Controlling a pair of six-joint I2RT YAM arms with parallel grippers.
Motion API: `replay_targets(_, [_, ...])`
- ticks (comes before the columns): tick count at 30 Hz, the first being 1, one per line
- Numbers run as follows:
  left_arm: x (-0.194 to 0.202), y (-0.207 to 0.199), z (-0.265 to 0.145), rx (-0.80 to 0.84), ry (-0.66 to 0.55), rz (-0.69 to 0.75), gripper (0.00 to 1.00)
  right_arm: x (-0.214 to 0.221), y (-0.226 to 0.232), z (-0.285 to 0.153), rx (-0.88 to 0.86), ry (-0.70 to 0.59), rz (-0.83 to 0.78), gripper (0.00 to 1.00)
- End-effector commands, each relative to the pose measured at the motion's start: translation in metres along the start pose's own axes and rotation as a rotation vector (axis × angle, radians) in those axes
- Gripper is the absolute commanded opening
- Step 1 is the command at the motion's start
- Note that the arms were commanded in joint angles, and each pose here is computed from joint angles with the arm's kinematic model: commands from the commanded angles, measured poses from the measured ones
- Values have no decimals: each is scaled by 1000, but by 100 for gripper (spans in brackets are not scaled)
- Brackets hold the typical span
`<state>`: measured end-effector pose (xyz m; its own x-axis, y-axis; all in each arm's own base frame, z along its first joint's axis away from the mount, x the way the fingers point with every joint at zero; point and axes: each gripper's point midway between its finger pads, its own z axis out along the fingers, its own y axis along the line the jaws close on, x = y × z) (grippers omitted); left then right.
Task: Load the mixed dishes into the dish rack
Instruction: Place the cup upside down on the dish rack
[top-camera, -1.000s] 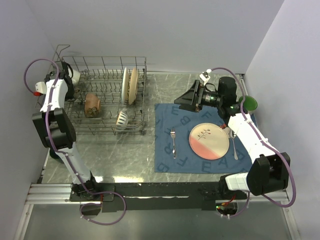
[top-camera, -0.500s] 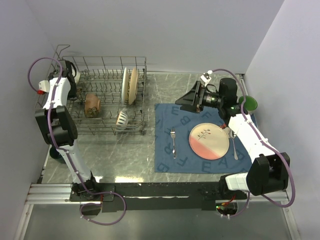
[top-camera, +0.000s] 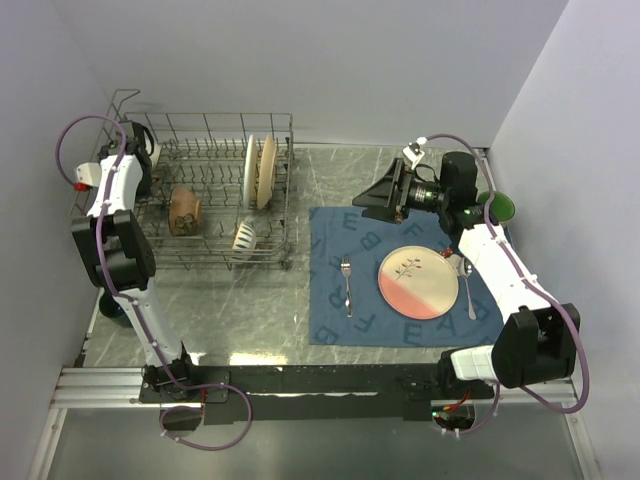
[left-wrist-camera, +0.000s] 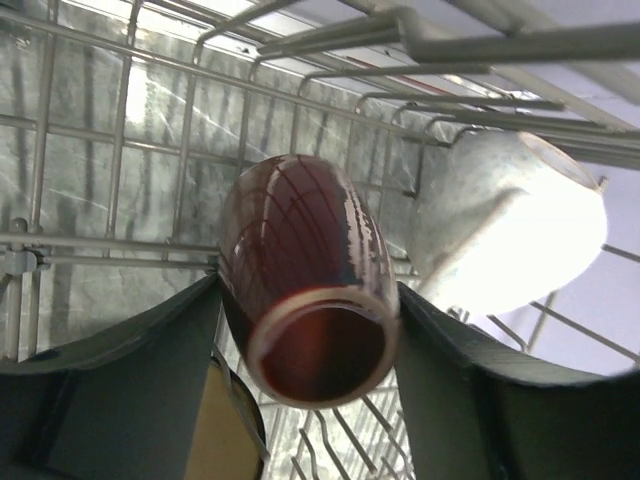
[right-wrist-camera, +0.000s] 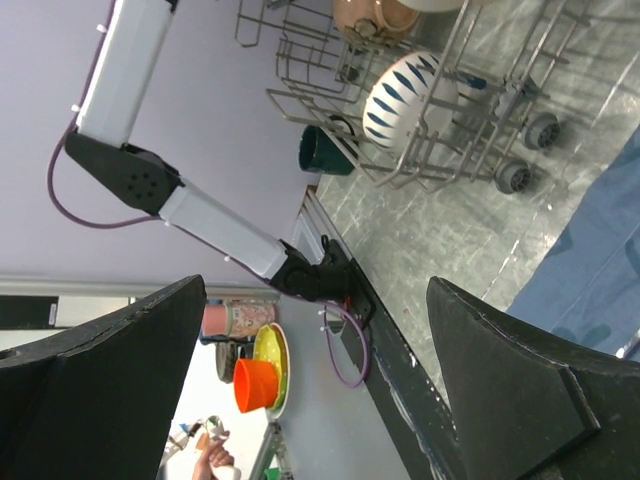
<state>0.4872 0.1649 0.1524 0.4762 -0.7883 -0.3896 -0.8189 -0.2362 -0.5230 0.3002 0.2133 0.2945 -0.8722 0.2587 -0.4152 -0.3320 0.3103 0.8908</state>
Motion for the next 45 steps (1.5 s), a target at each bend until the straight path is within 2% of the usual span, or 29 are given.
replay_targets(1, [0, 14, 13, -58, -39, 12, 74, -14, 23, -5, -36, -18, -65, 100])
replay_targets(9, [-5, 19, 20, -79, -91, 38, 79, -16, 27, -6, -31, -24, -44, 100])
replay_targets(13, [-12, 12, 10, -49, -150, 65, 83, -21, 29, -4, -33, -13, -12, 100])
replay_targets(16, [-18, 4, -1, -12, -213, 94, 91, -26, 29, -2, -24, -5, 6, 100])
replay_targets(18, [-20, 1, -9, 7, -256, 106, 99, -30, 30, 0, -19, -4, 9, 100])
replay_targets(30, [-22, -11, -25, 51, -305, 124, 99, -42, 30, 6, -27, -8, 64, 100])
replay_targets(37, [-44, -48, -93, 221, -369, 114, 99, -43, 26, 5, 6, -24, 37, 100])
replay_targets(40, [-54, -64, -130, 330, -350, 203, 99, -48, 22, 1, 77, -57, -17, 100])
replay_targets(43, [-64, -82, -171, 476, -329, 361, 99, -51, 21, -4, 130, -62, -78, 100])
replay_targets(45, [-78, -79, -201, 529, -310, 368, 99, -56, 22, -7, 159, -75, -112, 100])
